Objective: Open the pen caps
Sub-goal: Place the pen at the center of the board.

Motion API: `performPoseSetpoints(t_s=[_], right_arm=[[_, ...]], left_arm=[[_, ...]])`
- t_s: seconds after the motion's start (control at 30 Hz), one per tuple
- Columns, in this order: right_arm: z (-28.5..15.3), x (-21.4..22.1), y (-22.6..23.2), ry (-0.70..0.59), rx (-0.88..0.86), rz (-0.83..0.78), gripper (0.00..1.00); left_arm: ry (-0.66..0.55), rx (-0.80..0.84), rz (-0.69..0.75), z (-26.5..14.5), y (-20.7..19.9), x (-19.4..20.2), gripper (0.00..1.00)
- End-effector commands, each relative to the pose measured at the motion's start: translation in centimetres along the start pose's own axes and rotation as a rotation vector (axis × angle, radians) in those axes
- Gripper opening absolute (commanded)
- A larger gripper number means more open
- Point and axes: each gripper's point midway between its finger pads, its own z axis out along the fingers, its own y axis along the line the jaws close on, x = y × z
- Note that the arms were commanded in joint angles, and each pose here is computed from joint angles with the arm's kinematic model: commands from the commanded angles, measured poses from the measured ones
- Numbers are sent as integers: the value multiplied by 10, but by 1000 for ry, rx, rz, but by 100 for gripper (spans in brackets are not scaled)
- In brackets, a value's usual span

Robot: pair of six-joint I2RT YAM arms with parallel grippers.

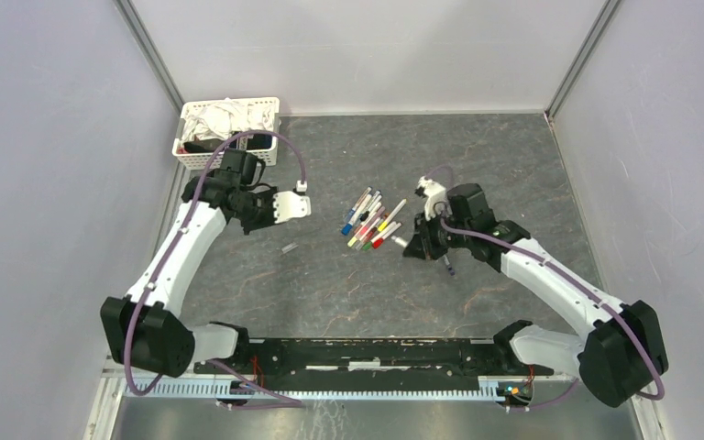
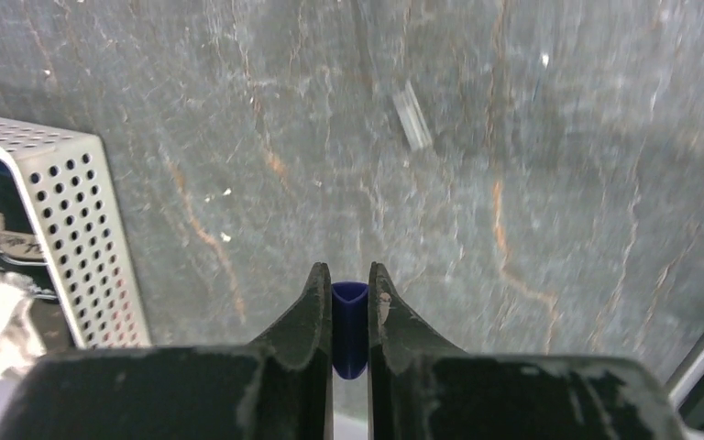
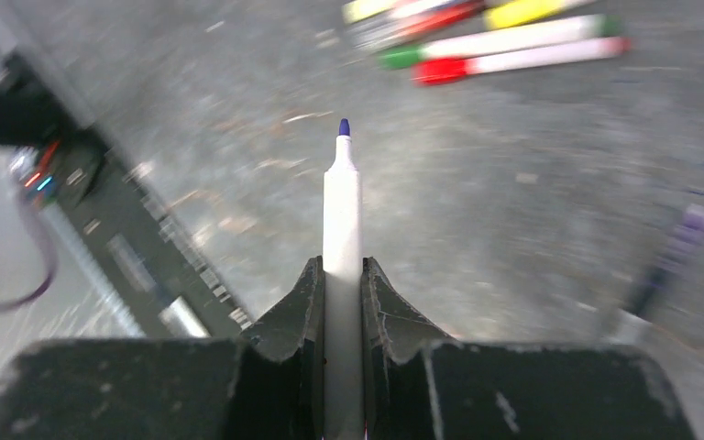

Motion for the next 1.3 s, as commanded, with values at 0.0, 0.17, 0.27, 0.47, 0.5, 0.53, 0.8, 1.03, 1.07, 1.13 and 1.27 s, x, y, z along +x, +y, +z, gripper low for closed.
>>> performPoseSetpoints(t_s=[0.0,0.17,0.27,0.47,0.5,0.53,0.8,1.03,1.07,1.13,1.27], right_arm=[[-37,-35,-80,-156,445,37,0],[-68,-31,-139,-239,752,94,0],[-73,-15,-162,-229,842,134,0],[-75,21,-200,-160,985,203,0],[-71,25,-203,-143,985,210,0],[-68,28,-204,-134,981,211,0],[-58,58,-218,-65,1024,247,0],[-52,72,-226,-15,1039,250,9],[-51,73,-226,-11,1039,253,11],[-51,75,-226,-10,1035,257,19],[-52,78,-223,-1,1030,267,25]], left_arm=[[-134,17,-221,17,2,-30,8],[-53,12,-187,64,-18,-27,8],[-26,26,-214,89,-24,-27,8],[13,35,-269,125,-17,-23,11],[25,46,-269,130,-18,-20,12],[31,45,-268,133,-18,-19,13],[63,82,-292,149,-38,-6,27],[85,83,-317,160,-46,3,34],[89,78,-322,161,-46,4,34],[94,73,-333,162,-46,5,36],[90,61,-356,157,-41,2,43]])
